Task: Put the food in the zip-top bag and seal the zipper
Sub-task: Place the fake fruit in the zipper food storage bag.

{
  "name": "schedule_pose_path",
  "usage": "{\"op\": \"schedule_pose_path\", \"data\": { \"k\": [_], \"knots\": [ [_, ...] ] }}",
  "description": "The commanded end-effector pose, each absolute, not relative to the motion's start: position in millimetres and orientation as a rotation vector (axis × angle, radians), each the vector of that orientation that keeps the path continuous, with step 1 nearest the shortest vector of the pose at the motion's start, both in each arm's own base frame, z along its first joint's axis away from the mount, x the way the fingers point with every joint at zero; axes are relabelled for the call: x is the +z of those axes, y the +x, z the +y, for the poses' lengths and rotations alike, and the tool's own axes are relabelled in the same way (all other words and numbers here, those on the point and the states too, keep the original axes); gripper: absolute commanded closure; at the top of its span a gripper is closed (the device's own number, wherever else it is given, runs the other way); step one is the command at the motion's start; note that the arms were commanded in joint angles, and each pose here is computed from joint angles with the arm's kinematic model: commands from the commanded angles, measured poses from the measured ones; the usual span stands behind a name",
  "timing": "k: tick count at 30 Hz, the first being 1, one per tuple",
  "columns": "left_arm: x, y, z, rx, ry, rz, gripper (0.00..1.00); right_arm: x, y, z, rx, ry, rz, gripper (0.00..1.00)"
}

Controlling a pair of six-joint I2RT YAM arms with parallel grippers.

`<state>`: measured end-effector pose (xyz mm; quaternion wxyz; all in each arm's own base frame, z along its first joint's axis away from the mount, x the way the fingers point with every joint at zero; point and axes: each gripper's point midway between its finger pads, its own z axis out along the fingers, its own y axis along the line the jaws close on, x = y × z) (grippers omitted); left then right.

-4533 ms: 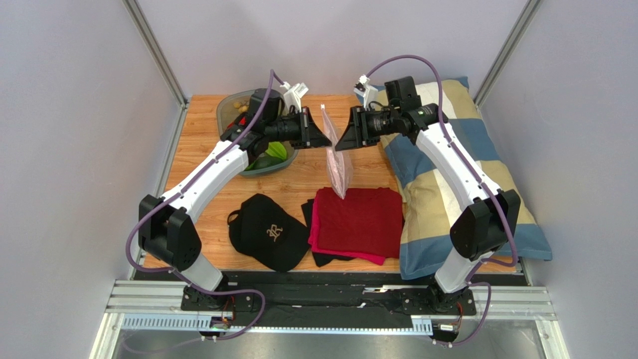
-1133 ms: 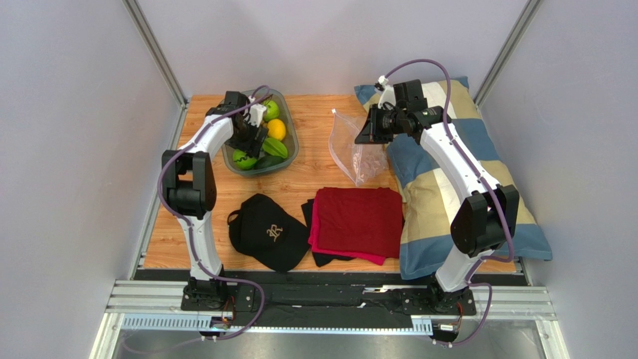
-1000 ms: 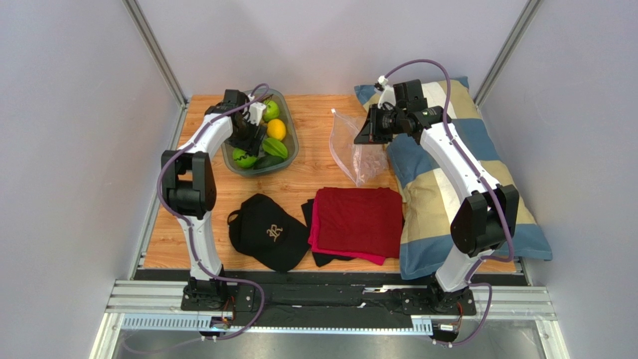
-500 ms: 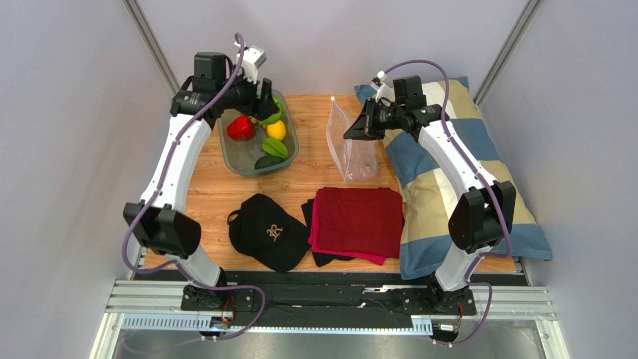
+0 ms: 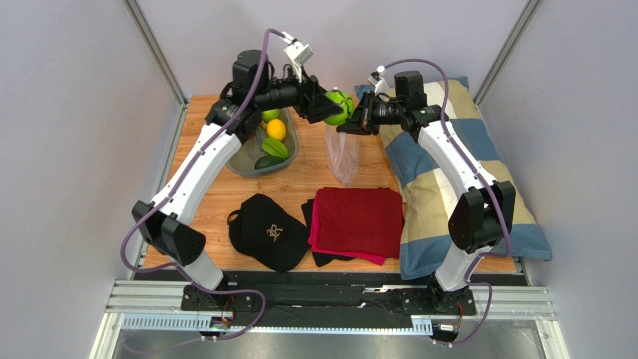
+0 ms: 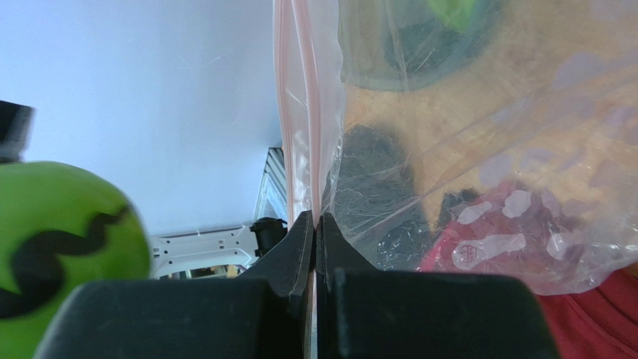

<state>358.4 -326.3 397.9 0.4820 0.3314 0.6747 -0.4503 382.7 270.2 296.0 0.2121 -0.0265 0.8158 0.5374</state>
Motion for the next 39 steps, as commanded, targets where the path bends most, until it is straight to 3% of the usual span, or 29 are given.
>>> {"op": "schedule_pose_path", "data": {
  "k": [1,6,11,14,15,16,22,29,39],
  "knots": [
    [365,375,-343,-1.168,0.748,1.713,0.36,293,396,254,1.502,0.013,2.249,1.00],
    [320,394,-346,-1.137,0.695,1.818,0.36,276,400,238,1.478,0.100,2.280,1.00],
    [294,419,-330,-0.926,0.654,1.903,0.36,268,400,229,1.459,0.134,2.290,1.00],
    [288,427,-323,-0.813,0.679,1.946,0.24,268,400,229,1.470,0.134,2.292,1.00],
    [288,426,-323,-0.800,0.695,1.947,0.09,269,399,230,1.475,0.130,2.290,1.00],
    [288,425,-323,-0.785,0.721,1.943,0.01,270,400,229,1.477,0.129,2.288,1.00],
    [329,394,-316,-0.831,0.820,1.863,0.01,284,394,230,1.504,0.078,2.263,1.00],
    [378,379,-260,-0.765,0.719,1.844,0.01,303,386,221,1.428,-0.055,2.245,1.00],
    [348,453,-153,-0.298,0.594,1.881,0.02,283,396,207,1.260,0.016,2.262,1.00]
  ]
}}
